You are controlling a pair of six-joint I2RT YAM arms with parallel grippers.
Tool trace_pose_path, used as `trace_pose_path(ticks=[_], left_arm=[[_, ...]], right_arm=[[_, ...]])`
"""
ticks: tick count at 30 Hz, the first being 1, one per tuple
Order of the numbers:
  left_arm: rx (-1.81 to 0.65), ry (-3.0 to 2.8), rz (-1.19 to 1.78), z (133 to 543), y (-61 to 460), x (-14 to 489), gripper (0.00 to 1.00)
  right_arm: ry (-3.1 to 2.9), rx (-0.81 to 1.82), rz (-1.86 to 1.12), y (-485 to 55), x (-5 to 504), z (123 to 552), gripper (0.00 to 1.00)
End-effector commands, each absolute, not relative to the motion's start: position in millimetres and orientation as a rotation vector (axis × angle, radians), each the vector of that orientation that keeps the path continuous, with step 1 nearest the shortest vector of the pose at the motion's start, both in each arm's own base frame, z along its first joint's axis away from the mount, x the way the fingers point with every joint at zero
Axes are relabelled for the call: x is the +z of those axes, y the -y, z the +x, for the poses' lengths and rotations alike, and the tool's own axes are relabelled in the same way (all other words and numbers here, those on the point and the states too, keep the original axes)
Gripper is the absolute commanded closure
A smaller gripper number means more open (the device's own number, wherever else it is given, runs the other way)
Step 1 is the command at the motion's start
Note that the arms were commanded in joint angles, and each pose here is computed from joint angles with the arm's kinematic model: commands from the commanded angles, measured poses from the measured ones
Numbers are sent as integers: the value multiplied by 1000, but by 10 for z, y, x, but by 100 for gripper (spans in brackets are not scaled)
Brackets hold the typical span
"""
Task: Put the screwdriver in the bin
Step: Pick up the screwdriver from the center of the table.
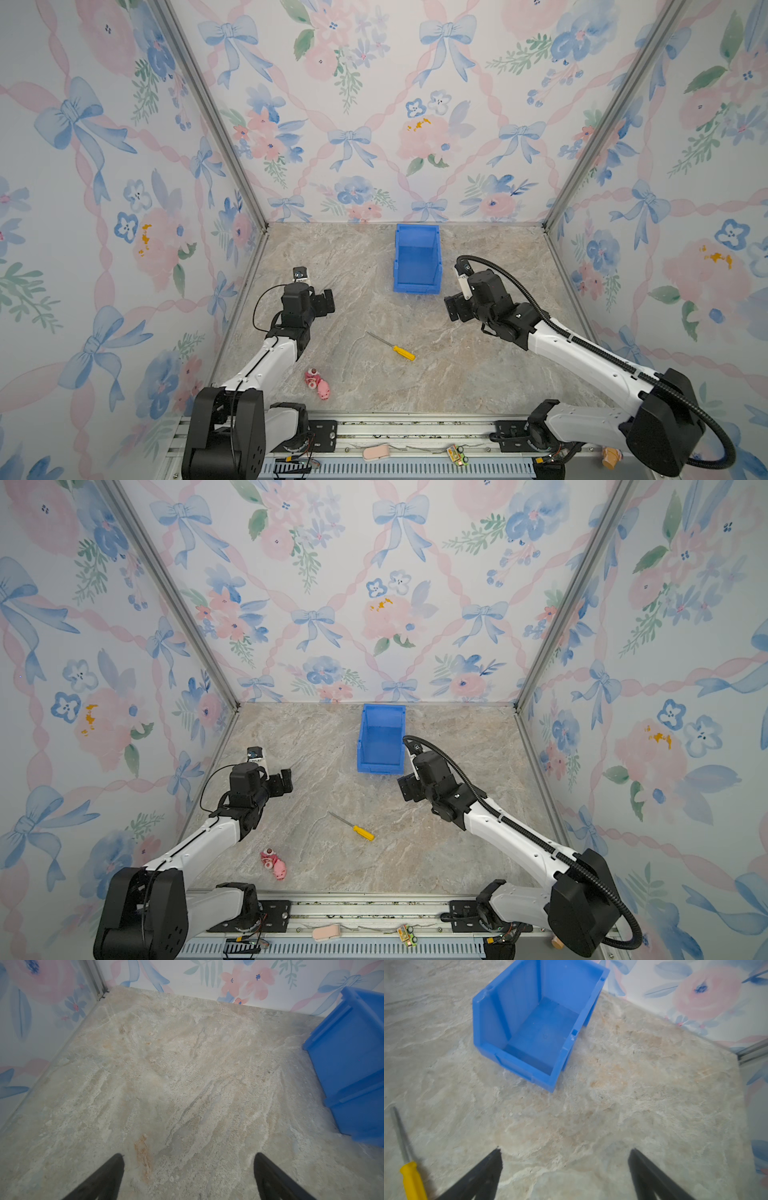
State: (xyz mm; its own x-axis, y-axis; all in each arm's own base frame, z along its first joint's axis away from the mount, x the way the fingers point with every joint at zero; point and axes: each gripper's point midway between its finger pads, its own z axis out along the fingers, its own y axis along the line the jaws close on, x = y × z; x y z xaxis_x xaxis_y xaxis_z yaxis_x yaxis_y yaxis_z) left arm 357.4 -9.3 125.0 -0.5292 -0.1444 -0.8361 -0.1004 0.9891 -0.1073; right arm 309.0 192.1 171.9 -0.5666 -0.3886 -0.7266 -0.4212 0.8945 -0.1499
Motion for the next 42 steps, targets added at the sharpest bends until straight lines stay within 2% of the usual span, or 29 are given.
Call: trace_pose_path(ticks=[1,7,14,20,26,37,42], left_arm=[[-224,-2274,-224,3430,324,1092,2],[-439,-2331,-186,3275,715,1075,2],[-500,-2343,-178,3098,844,1030,2],[-496,-2337,-199,2948,816,1009,2],[-475,-2345,-226,2853,761,953,2],[-428,-2339,-251,2802,680,917,2],[-416,-2337,-258,2799,660,913,2]], right_arm=[[-2402,131,-732,-2135,1426,2626,3],[-2428,305,-954,-2748,1228,2261,3],[-2465,422,-1155,-3195,839,2063,3],[-2506,454,-1220,-3357,580,2018,0],[-2540,419,-1241,-3387,415,2030,6],[-2579,278,-1237,-3280,204,2083,32],[-2584,253,-1251,-3269,154,2064,49]])
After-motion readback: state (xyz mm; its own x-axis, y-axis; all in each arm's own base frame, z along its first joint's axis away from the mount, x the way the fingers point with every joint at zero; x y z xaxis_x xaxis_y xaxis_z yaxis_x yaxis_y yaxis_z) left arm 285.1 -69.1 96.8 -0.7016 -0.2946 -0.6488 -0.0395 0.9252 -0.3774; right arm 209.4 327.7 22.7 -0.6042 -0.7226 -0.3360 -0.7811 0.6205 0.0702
